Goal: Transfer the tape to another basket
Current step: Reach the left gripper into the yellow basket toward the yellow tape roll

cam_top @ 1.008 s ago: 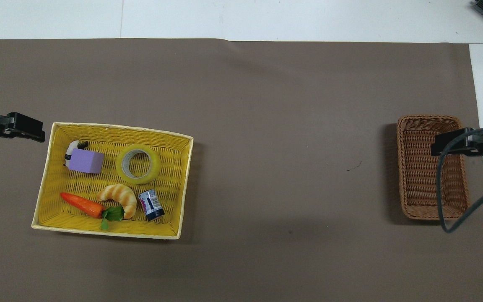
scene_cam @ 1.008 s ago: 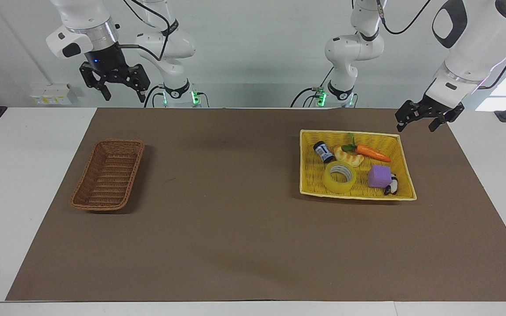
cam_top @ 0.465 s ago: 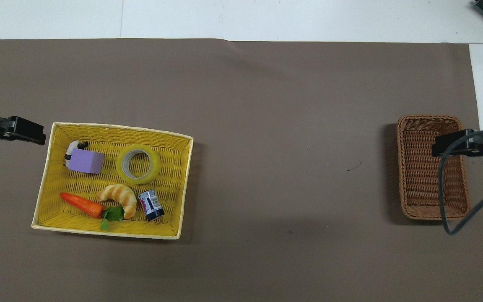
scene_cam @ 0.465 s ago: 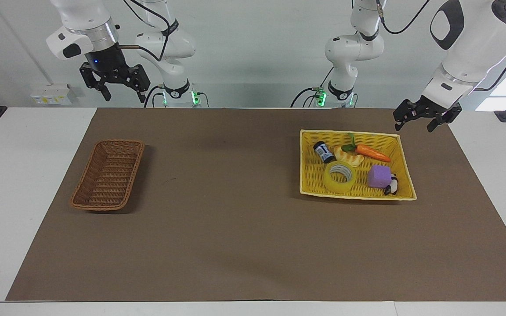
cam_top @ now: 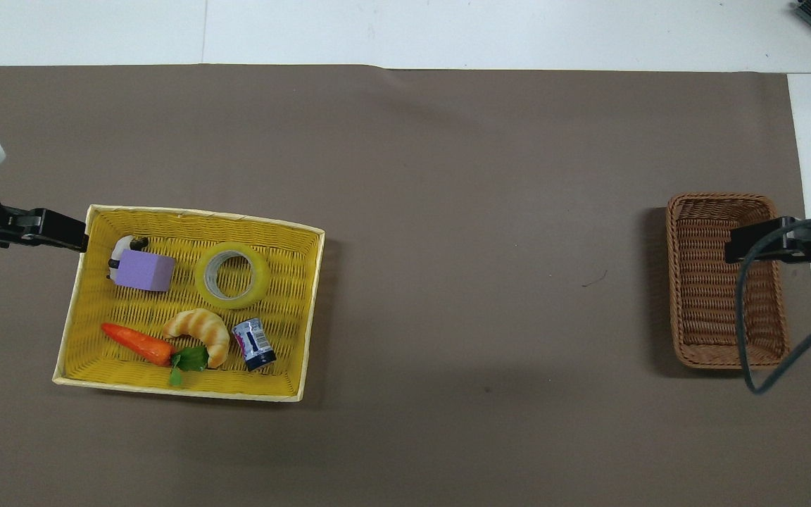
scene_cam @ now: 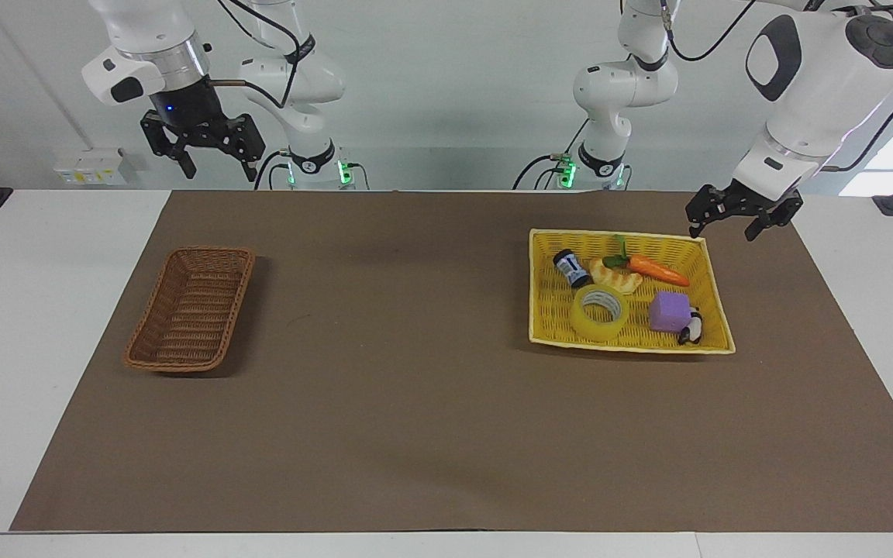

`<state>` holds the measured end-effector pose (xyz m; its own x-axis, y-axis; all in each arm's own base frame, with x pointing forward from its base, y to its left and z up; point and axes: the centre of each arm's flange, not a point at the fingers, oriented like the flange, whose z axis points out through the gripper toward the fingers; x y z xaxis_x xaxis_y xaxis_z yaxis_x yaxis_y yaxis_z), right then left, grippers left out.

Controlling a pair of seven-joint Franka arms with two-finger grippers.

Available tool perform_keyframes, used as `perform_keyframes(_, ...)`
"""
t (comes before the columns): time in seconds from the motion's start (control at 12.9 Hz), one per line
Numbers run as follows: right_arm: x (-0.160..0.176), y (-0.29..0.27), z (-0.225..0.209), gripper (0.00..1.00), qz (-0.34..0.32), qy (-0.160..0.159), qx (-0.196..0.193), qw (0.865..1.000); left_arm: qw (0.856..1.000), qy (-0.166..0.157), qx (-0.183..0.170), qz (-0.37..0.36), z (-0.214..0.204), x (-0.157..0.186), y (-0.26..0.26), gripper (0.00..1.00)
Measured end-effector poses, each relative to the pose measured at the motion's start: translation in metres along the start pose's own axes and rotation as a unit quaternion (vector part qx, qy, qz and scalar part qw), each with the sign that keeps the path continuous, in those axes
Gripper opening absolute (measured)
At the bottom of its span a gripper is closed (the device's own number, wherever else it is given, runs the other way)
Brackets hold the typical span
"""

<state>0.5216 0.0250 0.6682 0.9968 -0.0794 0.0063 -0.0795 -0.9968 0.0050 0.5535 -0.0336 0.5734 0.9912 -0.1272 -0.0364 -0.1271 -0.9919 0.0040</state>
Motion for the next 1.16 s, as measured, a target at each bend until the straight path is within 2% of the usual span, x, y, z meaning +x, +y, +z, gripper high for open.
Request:
perform_keyframes(0.54,0.000,0.000,0.000,1.00,0.000,0.000,0.000,1.000,1.000,0.009,0.000,0.005,0.045,0.004,0.005,1.00)
perform_keyframes(0.93,0.000,0.000,0.000,1.00,0.000,0.000,0.000,1.000,0.999,0.017,0.001,0.031,0.092,0.004,0.034,1.00)
perform_keyframes(1.16,0.000,0.000,0.000,1.00,0.000,0.000,0.000,1.000,1.000,0.008,0.000,0.030,0.120,0.003,0.042,1.00)
